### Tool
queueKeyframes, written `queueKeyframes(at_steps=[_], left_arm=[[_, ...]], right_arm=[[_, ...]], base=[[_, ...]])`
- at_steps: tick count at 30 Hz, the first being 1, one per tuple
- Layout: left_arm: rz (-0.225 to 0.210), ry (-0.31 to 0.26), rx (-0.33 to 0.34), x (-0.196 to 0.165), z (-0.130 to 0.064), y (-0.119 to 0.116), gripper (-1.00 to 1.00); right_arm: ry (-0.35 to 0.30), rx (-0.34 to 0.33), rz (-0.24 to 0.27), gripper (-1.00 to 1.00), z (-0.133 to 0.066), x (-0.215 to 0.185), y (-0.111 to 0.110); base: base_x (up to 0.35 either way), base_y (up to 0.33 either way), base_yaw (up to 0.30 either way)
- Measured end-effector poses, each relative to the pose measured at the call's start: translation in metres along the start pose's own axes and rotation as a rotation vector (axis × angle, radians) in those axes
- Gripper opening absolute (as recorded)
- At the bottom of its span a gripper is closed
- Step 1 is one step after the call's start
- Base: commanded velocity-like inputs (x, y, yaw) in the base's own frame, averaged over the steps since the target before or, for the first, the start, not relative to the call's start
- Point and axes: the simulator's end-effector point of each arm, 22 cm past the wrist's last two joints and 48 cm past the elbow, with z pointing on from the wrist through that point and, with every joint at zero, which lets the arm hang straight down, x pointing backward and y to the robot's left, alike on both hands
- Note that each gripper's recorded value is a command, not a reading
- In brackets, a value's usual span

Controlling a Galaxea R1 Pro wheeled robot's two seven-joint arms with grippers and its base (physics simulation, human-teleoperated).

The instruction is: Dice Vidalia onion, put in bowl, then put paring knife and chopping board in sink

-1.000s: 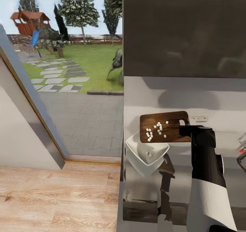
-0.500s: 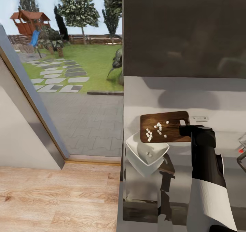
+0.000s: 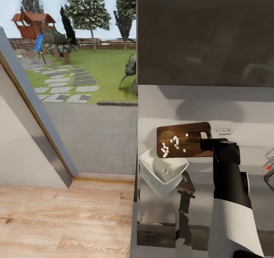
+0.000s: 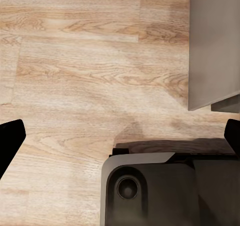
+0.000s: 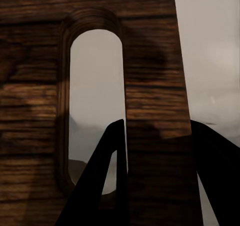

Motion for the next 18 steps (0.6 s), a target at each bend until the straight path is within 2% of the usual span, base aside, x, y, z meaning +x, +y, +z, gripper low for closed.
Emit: queueKeyframes(at_steps=[18], left_arm=[[0.000,0.002,0.000,0.001,0.000,0.000,1.00]], right_arm=[[-0.012,-0.012,-0.026,-1.00,-0.002,-0.006,0.011]], base=[[0.000,0.000,0.000]])
